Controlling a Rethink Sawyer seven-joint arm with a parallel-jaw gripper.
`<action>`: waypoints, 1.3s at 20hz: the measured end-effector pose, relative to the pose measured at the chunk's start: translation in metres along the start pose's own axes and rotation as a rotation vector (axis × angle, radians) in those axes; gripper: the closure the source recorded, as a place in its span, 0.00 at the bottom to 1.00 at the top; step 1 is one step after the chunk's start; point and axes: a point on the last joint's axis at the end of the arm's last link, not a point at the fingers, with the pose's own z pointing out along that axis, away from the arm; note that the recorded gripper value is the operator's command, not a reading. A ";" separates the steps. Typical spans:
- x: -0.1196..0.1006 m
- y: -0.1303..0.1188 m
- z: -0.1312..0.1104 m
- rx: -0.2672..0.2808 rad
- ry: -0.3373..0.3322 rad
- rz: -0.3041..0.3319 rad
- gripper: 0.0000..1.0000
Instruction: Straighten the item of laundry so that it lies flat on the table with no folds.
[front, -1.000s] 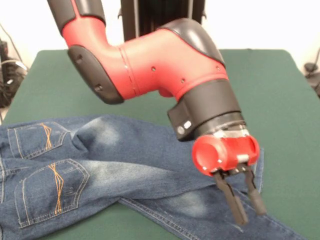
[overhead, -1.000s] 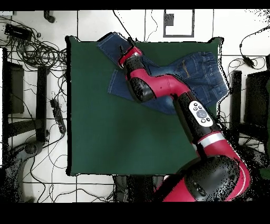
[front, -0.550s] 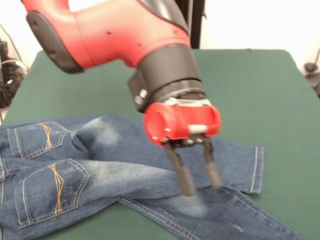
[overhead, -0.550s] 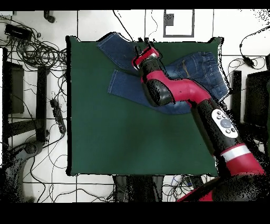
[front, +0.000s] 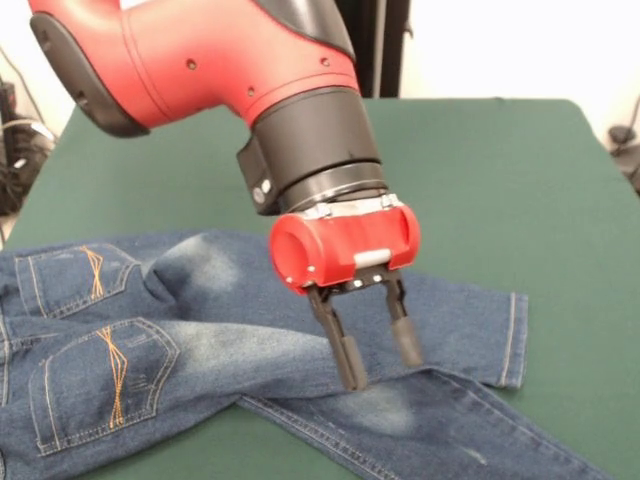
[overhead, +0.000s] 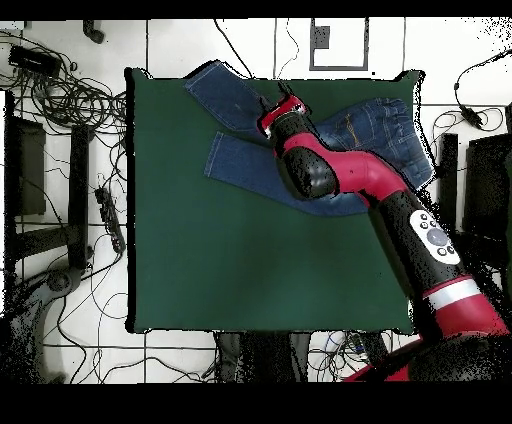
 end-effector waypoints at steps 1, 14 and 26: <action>-0.001 0.002 0.001 -0.003 0.000 -0.001 0.00; 0.001 0.011 0.004 -0.018 0.001 0.009 0.00; -0.001 0.025 0.020 -0.066 0.026 0.080 0.00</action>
